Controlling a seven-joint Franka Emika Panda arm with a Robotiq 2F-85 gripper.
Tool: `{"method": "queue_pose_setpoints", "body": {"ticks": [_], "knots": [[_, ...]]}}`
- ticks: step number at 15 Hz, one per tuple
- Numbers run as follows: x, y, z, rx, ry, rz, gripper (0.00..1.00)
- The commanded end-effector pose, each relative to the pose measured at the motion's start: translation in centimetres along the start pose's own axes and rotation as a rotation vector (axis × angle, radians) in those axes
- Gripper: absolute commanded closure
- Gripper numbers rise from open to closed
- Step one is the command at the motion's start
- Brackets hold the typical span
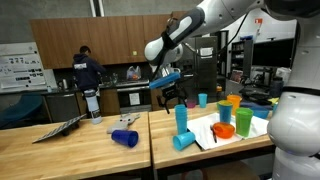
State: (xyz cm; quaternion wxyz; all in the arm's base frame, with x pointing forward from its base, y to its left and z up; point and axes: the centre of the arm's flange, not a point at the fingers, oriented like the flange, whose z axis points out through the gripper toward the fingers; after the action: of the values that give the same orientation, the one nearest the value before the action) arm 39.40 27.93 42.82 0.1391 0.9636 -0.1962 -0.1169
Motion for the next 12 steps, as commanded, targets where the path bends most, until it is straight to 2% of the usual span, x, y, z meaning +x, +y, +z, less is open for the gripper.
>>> {"method": "queue_pose_setpoints", "body": {"ticks": [1, 5, 12], "knots": [[0.9, -2.8, 0.3, -0.049, 0.017, -0.114, 0.00], [2.0, -4.0, 1.2, -0.090, 0.037, -0.120, 0.00], [3.2, -6.9, 3.9, -0.147, 0.021, -0.146, 0.00]]}}
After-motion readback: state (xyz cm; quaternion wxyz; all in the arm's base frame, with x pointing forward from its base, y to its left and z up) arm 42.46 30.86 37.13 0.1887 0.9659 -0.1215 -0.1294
